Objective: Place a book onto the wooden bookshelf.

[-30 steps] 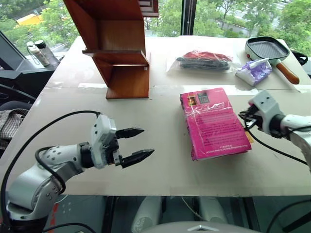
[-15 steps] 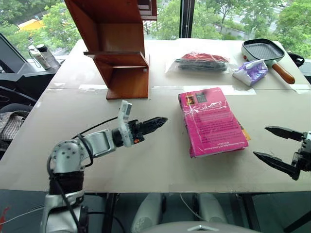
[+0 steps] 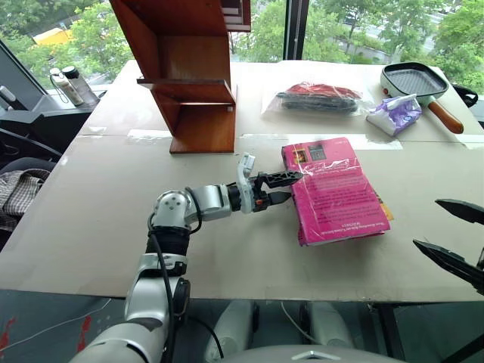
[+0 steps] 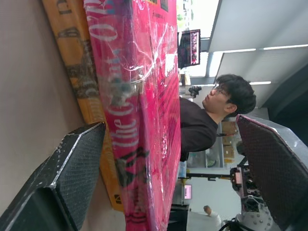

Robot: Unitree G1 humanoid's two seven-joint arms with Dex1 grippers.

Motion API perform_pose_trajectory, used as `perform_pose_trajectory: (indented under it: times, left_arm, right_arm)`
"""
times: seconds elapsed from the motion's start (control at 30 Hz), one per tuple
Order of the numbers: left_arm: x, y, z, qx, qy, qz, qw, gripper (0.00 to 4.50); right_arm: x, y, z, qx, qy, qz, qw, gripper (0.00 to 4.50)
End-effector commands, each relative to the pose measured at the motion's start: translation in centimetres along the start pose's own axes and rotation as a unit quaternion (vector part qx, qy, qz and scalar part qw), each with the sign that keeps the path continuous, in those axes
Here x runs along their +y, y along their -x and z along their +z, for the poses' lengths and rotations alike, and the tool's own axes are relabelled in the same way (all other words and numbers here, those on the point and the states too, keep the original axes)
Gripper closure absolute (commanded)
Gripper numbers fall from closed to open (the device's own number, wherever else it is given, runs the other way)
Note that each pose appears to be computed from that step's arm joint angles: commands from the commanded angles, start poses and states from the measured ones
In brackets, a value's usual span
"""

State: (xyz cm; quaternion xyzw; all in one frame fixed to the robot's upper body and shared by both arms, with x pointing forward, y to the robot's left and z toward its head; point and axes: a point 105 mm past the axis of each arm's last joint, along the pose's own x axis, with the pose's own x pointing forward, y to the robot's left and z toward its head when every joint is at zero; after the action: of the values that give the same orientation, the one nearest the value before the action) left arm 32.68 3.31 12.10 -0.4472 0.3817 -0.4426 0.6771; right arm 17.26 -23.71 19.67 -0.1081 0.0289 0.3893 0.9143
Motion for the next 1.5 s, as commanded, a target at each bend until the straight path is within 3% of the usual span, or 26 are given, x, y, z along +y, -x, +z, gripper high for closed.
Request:
perform_pose_trajectory:
  times: [0.03,0.1,0.13,0.2,0.47,0.63,0.8,0.9,0.97,1.0,1.13,1.2,1.27,1.33,1.4,1.5]
  left_arm:
    - [-0.2,-1.0,-0.4,0.021,-0.013,-0.012,1.0,0.0]
    - [0.1,-1.7,-0.8,0.028,-0.019,-0.012,0.999,0.0]
    - [0.2,-1.9,-0.9,0.029,-0.021,-0.013,0.999,0.4]
    - [0.5,-2.1,-0.8,0.028,-0.021,-0.013,0.999,0.76]
    - [0.3,-1.8,-0.3,0.021,-0.032,-0.04,0.998,4.21]
    - [-1.6,1.1,1.2,-0.015,-0.091,-0.068,0.993,4.36]
    - [-5.4,5.3,3.6,-0.037,-0.315,-0.027,0.948,4.37]
    - [-8.4,5.9,5.5,-0.051,-0.47,-0.004,0.881,4.37]
    - [-10.0,6.1,6.2,-0.044,-0.568,0.016,0.822,4.37]
    - [-10.9,6.2,6.3,-0.033,-0.626,0.025,0.778,4.37]
    - [-16.0,6.6,8.7,-0.053,-0.808,0.067,0.584,4.37]
    - [-18.2,7.1,9.6,-0.053,-0.878,0.101,0.464,4.37]
    - [-21.0,7.9,10.3,-0.054,-0.93,0.135,0.336,4.37]
    - [-23.4,8.9,11.1,-0.06,-0.953,0.162,0.251,4.37]
    - [-25.3,10.0,12.1,-0.062,-0.957,0.198,0.203,4.37]
    - [-25.5,11.8,13.3,-0.018,-0.945,0.262,0.197,4.37]
  right_arm:
    - [0.2,0.4,0.9,-0.003,0.035,-0.014,0.999,0.04]
    - [0.5,0.5,0.8,0.001,0.034,-0.016,0.999,0.04]
    - [0.6,0.6,0.8,0.002,0.034,-0.017,0.999,0.0]
    - [0.8,0.6,0.8,0.003,0.034,-0.017,0.999,0.0]
    - [1.1,0.2,0.4,0.01,0.036,-0.019,0.999,0.0]
    - [1.4,-0.5,0.4,0.004,0.038,-0.011,0.999,0.0]
    - [0.7,-2.5,1.0,-0.028,0.052,-0.005,0.998,0.0]
    - [0.1,-4.2,1.4,-0.052,0.063,-0.004,0.997,0.0]
    - [-0.3,-5.0,2.1,-0.072,0.065,-0.001,0.995,0.0]
    - [-0.6,-5.4,2.5,-0.084,0.067,0.003,0.994,0.0]
    - [-2.5,-6.8,4.4,-0.146,0.058,0.008,0.988,0.0]
    - [-3.2,-7.5,4.8,-0.161,0.061,0.01,0.985,0.0]
    - [-4.0,-8.0,5.9,-0.186,0.065,0.013,0.98,0.0]
    - [-4.9,-8.2,7.2,-0.214,0.068,0.01,0.974,0.0]
    - [-6.0,-8.2,8.1,-0.235,0.073,0.004,0.969,0.0]
    - [-6.6,-8.6,8.4,-0.236,0.083,0.007,0.968,0.0]
